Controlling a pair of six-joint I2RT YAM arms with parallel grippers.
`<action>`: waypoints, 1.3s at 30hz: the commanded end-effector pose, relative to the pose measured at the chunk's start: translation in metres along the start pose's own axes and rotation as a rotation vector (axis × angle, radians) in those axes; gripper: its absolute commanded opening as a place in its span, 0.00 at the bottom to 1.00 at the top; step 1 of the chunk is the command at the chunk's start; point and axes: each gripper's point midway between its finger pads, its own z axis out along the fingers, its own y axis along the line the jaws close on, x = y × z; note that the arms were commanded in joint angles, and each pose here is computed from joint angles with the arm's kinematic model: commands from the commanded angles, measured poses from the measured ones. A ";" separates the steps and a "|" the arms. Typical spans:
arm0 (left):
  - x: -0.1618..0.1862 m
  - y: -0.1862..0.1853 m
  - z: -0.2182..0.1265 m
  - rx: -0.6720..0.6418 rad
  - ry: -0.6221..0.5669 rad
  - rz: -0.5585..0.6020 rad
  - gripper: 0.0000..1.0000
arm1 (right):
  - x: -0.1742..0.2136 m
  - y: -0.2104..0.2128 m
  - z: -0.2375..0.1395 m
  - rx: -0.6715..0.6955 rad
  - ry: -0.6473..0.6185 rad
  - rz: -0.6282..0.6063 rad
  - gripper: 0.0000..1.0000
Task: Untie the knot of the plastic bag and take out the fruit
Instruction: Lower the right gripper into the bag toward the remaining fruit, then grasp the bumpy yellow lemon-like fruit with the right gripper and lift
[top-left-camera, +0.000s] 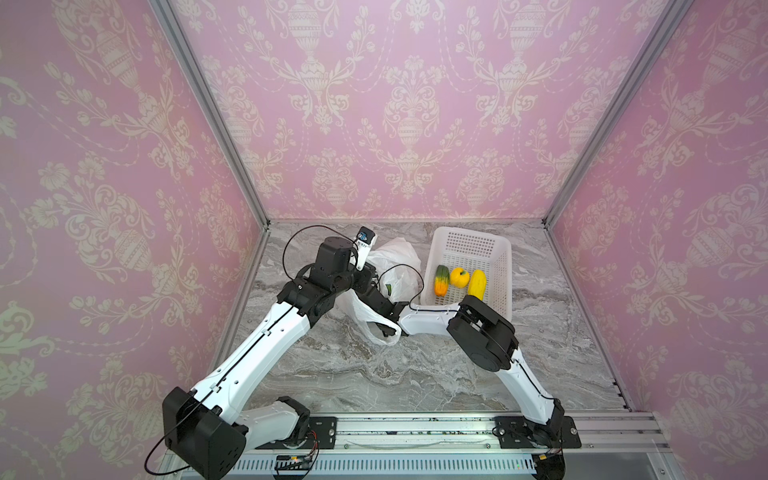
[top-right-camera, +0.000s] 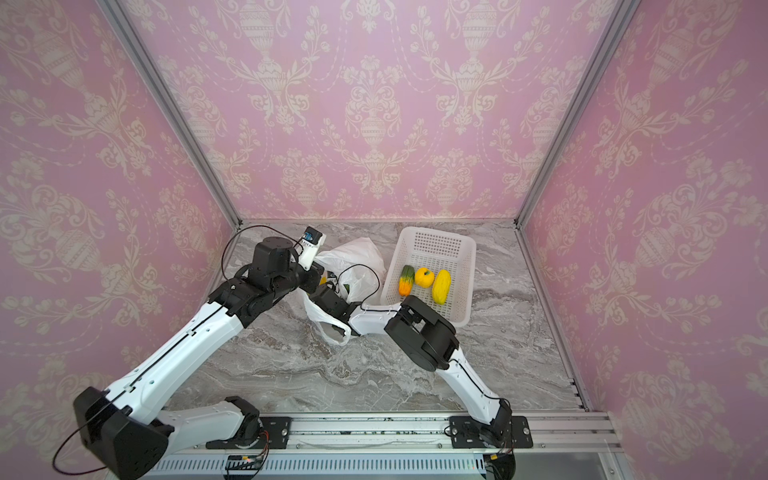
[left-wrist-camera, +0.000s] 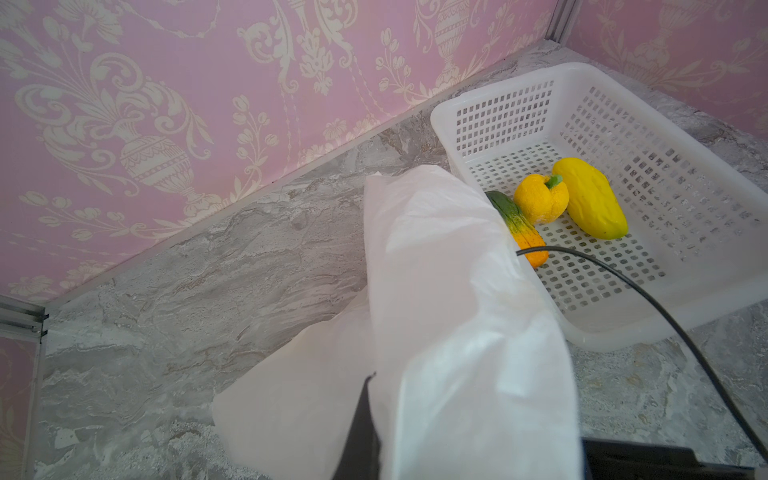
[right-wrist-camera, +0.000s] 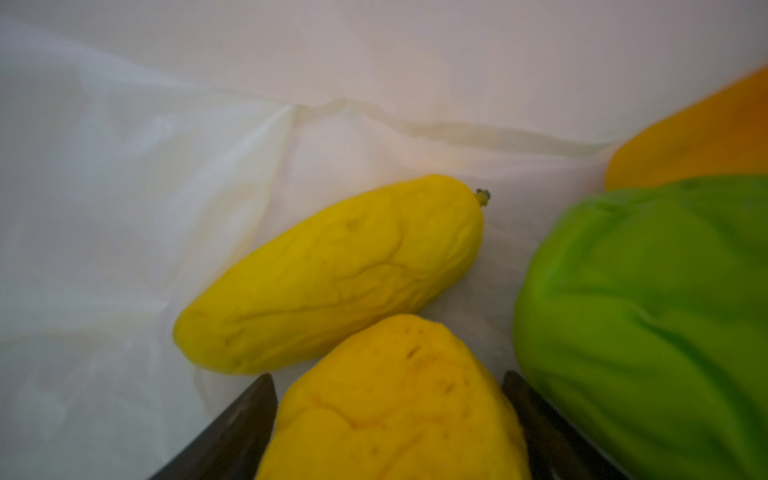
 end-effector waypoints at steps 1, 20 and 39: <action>-0.003 0.003 -0.002 -0.025 -0.012 0.006 0.00 | 0.005 -0.004 0.000 0.001 0.011 -0.020 0.79; 0.019 0.026 0.015 -0.134 0.100 0.007 0.00 | -0.043 -0.026 -0.103 -0.171 -0.250 0.085 0.63; 0.018 0.022 0.016 -0.111 0.100 -0.005 0.00 | -0.096 -0.044 -0.248 -0.304 -0.500 0.111 0.58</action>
